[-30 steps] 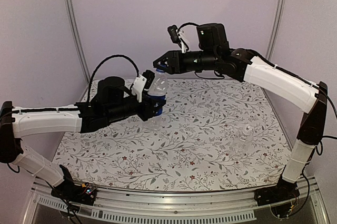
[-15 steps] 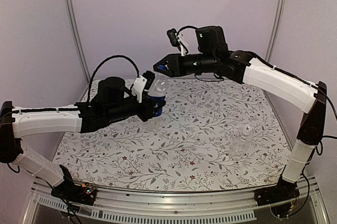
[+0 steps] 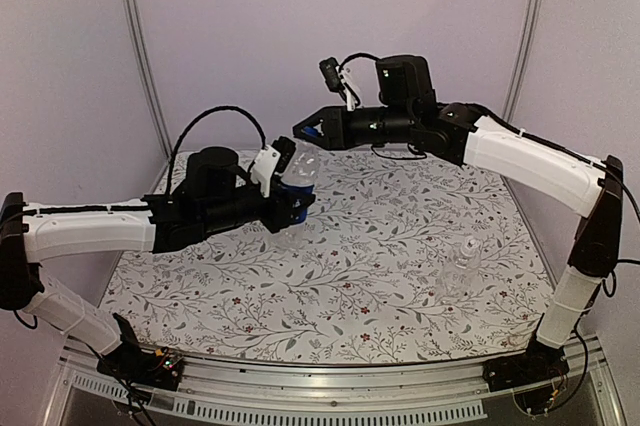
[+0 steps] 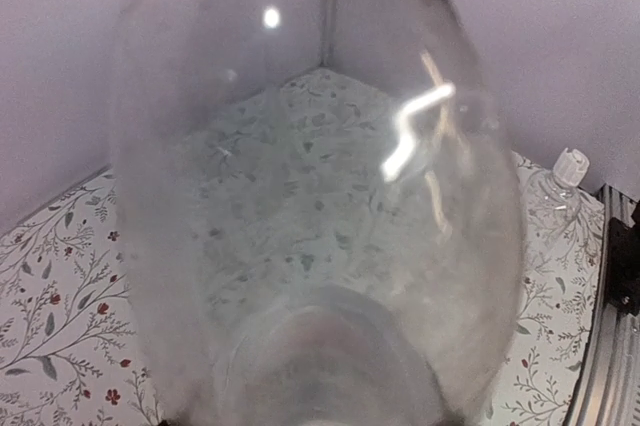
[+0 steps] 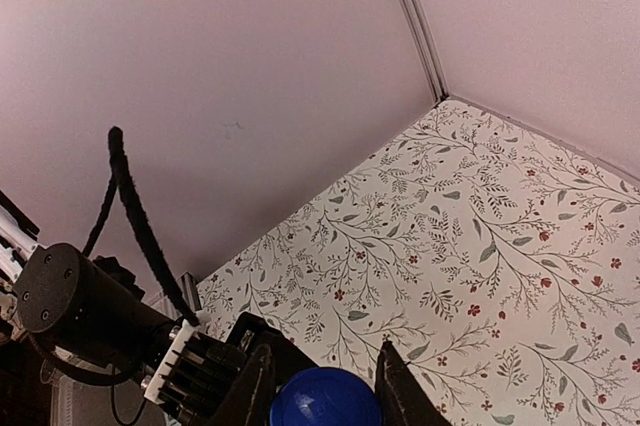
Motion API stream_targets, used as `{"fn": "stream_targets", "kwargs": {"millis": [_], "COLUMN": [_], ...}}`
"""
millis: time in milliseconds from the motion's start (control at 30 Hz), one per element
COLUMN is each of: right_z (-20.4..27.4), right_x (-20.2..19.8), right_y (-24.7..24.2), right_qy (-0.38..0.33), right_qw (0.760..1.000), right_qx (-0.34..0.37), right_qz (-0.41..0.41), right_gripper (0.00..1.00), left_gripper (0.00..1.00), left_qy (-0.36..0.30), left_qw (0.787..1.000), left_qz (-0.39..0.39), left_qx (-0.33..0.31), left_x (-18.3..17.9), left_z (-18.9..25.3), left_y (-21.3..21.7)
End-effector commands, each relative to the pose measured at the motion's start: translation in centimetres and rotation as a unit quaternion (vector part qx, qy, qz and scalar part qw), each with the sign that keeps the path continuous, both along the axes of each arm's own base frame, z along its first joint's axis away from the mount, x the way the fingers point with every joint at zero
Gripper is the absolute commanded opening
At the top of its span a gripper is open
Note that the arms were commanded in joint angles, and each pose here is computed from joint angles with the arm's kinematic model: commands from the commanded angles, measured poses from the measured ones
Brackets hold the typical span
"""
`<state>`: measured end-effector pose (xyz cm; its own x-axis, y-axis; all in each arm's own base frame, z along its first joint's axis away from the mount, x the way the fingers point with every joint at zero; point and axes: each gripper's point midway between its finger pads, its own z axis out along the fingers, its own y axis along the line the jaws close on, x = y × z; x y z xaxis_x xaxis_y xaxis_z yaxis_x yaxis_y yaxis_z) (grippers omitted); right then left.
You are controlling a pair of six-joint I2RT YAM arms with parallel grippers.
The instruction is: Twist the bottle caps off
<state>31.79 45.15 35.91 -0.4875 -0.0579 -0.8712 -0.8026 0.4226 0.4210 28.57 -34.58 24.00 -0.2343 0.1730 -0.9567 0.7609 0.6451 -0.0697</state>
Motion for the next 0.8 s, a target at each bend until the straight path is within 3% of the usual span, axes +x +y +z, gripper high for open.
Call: {"fn": "stream_targets", "kwargs": {"millis": [0,167,467,600,767], "right_z": [2.9,3.7,3.6,3.3,3.3], "right_x": [-1.3,-4.2,-9.4,-9.5,-8.8], "right_y": [-1.8,-2.8,-3.8,-3.7,-3.6], "right_qy": [-0.034,-0.083,-0.15,-0.154,-0.147], "right_qw": [0.998,0.981,0.931,0.927,0.935], "right_qx": [0.044,0.066,0.079,0.079,0.071], "right_qz": [0.043,0.163,0.324,0.333,0.314], "right_gripper": [0.0,0.0,0.02,0.05,0.12], "left_gripper": [0.44,0.46,0.39,0.38,0.37], "left_qy": [-0.039,-0.038,0.004,0.024,0.023], "left_qw": [0.996,0.98,0.933,0.919,0.93], "left_qz": [-0.059,-0.166,-0.334,-0.367,-0.34], "left_qx": [-0.05,-0.098,-0.138,-0.144,-0.137], "left_x": [-2.0,-5.0,-9.8,-10.7,-9.7], "left_z": [3.9,5.6,6.1,5.9,5.6], "left_y": [-0.9,-1.8,-3.0,-3.2,-3.3]}}
